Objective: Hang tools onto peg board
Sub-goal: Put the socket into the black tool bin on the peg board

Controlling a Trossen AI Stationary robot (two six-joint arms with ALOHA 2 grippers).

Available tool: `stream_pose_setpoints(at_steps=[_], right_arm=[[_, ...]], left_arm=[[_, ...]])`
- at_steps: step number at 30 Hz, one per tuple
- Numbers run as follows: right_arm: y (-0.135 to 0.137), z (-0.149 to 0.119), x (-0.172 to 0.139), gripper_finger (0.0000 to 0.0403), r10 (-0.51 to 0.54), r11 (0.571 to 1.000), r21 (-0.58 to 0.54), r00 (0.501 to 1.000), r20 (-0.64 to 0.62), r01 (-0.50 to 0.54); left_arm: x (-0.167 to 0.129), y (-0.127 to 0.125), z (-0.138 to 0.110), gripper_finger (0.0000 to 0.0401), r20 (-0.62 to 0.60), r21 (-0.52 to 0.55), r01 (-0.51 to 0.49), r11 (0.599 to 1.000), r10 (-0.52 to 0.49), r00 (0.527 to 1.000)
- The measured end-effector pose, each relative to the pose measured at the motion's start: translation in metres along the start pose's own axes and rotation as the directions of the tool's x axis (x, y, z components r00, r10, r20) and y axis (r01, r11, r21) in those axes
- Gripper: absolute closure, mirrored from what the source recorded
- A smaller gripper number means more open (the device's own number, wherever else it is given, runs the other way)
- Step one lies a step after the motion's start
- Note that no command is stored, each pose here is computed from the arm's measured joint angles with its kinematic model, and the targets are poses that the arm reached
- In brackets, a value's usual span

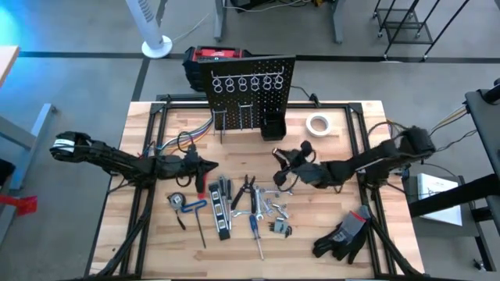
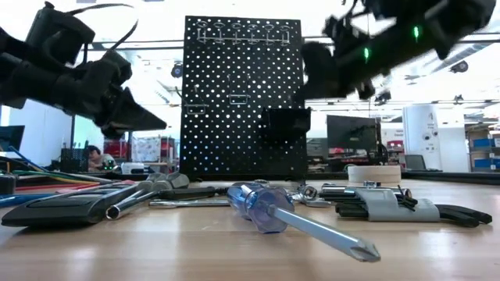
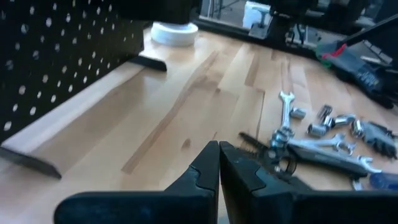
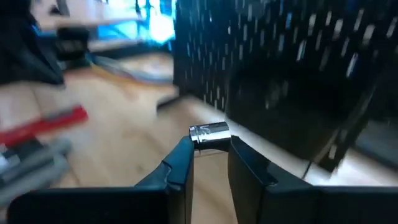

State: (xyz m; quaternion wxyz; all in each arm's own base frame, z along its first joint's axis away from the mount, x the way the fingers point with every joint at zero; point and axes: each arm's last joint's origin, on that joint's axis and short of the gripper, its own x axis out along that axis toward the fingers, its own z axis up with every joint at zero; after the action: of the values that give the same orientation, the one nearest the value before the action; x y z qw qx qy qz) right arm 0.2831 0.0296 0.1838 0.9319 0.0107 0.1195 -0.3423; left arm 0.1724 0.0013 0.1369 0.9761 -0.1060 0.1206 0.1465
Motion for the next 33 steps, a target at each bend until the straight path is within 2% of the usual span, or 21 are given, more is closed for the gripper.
stream_pose_setpoints(at_steps=[5,9,12,16,20,25,29,33], right_arm=[[-0.023,0.031,0.012,0.0338,-0.093,0.992,-0.077,0.994,0.064,0.098],[-0.044,0.042,0.031,0.0329,-0.093,0.993,-0.068,0.994,0.06,0.097],[-0.053,0.046,0.038,0.0302,-0.128,0.991,-0.014,0.99,0.064,0.129],[-0.055,0.051,0.036,0.0249,-0.123,0.992,0.006,0.989,0.079,0.123],[-0.053,0.051,0.036,0.0198,-0.055,0.998,0.006,0.996,0.073,0.055],[-0.051,0.049,0.03,0.0153,-0.032,0.999,0.002,0.999,0.035,0.032],[-0.043,0.045,0.013,0.0143,0.03,0.999,-0.027,0.999,-0.044,-0.031],[-0.033,0.032,-0.008,0.0155,0.204,0.976,-0.029,0.956,-0.21,-0.214]], left_arm=[[0.003,-0.003,0.007,0.0401,0.02,0.013,0.005,1.0,-0.005,1.0],[0.004,-0.004,0.01,0.0401,0.026,0.002,0.017,1.0,-0.018,1.0],[0.003,-0.006,0.01,0.0401,0.019,-0.027,0.05,0.998,-0.05,0.999],[0.003,-0.008,0.009,0.0401,0.014,-0.049,0.066,0.997,-0.065,0.998],[0.004,-0.009,0.012,0.0401,0.021,-0.059,0.069,0.996,-0.068,0.997],[0.006,-0.013,0.018,0.0401,0.027,-0.067,0.116,0.991,-0.114,0.993],[0.008,-0.016,0.017,0.0401,-0.005,-0.064,0.179,0.982,-0.18,0.984],[0.012,-0.016,0.012,0.0401,-0.037,-0.058,0.17,0.984,-0.172,0.984]])
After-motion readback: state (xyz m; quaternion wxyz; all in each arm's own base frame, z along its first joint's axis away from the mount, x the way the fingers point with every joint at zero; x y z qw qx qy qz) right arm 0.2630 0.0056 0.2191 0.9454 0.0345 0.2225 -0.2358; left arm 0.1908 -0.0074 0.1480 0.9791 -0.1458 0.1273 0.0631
